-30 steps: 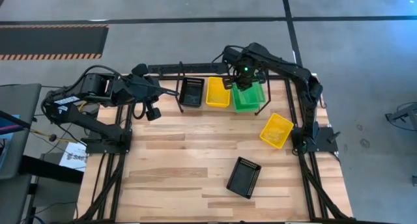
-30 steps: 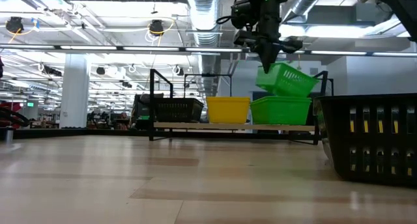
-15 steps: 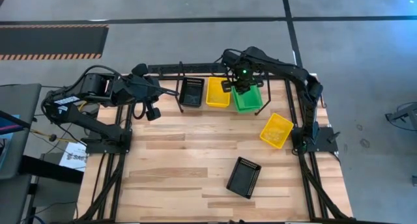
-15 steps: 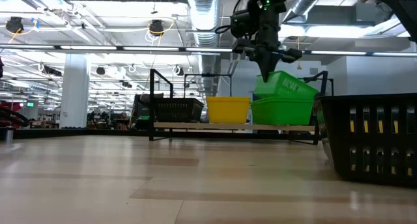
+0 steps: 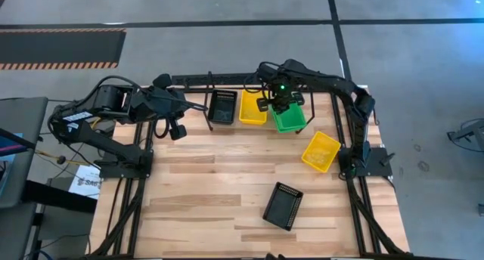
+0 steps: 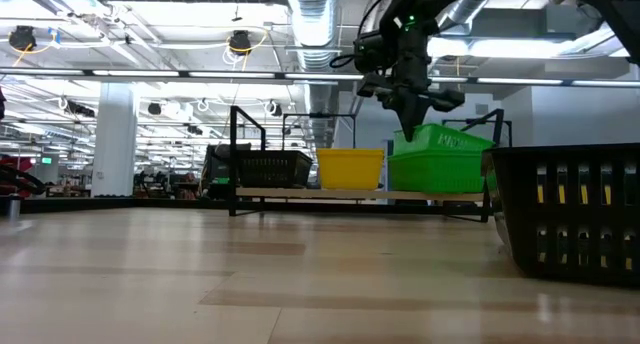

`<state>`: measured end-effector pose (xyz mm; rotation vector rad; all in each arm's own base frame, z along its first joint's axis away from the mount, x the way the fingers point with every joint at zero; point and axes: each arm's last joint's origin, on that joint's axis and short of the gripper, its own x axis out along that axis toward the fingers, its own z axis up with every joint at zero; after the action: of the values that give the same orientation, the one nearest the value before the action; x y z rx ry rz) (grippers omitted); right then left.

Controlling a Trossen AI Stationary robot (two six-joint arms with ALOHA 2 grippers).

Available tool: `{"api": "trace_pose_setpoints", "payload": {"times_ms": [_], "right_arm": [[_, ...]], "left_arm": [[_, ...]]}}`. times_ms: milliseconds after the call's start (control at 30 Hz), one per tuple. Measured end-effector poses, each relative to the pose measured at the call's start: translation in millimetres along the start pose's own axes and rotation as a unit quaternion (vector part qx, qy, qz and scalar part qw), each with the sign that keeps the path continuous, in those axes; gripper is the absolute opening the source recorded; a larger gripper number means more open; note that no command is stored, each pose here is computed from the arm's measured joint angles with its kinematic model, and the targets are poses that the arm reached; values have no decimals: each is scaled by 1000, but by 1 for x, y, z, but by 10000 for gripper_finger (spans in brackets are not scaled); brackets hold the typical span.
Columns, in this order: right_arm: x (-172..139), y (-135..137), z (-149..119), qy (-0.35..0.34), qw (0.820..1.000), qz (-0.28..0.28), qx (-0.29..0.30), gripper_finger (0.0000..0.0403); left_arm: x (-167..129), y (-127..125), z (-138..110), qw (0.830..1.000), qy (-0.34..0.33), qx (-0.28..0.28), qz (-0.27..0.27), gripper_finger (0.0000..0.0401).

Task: Stack baskets on shelf by color
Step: Stack the green bin on top of the green bins on the shelf, then stack the yellow bin on top of the yellow bins on the shelf

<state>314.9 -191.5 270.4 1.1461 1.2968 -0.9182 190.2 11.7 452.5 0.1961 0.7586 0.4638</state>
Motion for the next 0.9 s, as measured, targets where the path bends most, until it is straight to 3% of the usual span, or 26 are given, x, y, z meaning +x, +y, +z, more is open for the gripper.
{"api": "trace_pose_setpoints", "payload": {"times_ms": [233,367,733,900], "right_arm": [[3,-1,4,-7,1000,7,-22,13],[3,1,6,-21,998,16,-56,52],[3,4,8,-37,997,29,-66,141],[-13,8,9,-48,995,43,-70,169]], "left_arm": [[0,0,0,1000,0,-4,0,2],[0,0,0,1000,0,-5,0,2],[0,0,0,1000,0,-5,0,2],[0,0,0,1000,0,-6,0,2]]}}
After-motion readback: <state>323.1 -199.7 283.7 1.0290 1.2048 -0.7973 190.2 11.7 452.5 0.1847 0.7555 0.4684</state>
